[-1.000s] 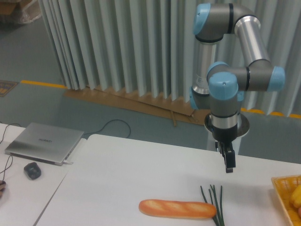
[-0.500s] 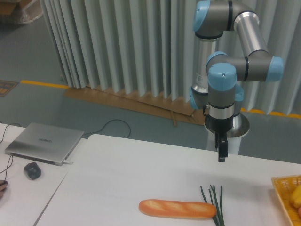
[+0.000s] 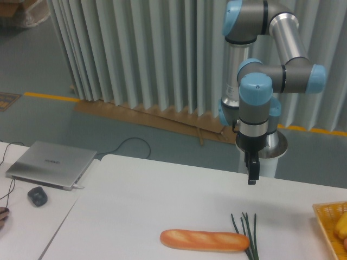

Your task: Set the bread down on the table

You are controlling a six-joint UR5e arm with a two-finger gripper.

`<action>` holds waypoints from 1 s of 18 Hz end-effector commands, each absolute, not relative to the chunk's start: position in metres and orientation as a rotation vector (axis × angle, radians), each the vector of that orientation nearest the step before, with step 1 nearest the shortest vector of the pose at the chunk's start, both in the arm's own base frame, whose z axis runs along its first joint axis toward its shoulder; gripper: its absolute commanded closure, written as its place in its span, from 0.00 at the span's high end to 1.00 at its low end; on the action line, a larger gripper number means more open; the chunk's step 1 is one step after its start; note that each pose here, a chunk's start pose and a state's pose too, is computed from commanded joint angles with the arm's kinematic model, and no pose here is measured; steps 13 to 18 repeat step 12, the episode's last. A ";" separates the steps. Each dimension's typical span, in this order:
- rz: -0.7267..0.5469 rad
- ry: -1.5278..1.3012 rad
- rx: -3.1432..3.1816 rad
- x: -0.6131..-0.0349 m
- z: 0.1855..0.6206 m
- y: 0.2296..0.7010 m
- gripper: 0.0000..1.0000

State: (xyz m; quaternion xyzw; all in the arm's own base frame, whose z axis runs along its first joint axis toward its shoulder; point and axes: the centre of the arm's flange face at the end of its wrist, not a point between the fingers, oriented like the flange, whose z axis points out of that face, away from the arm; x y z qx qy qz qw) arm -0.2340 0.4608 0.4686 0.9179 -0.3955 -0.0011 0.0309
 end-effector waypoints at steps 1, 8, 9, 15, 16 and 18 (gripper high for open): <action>-0.001 -1.221 2.827 -0.233 0.468 0.461 1.00; -0.018 -1.225 2.832 -0.232 0.471 0.461 1.00; -0.018 -1.225 2.832 -0.232 0.471 0.461 1.00; -0.015 -1.220 2.833 -0.233 0.470 0.461 1.00; -0.015 -1.220 2.833 -0.233 0.470 0.461 1.00; -0.015 -1.220 2.833 -0.233 0.470 0.461 1.00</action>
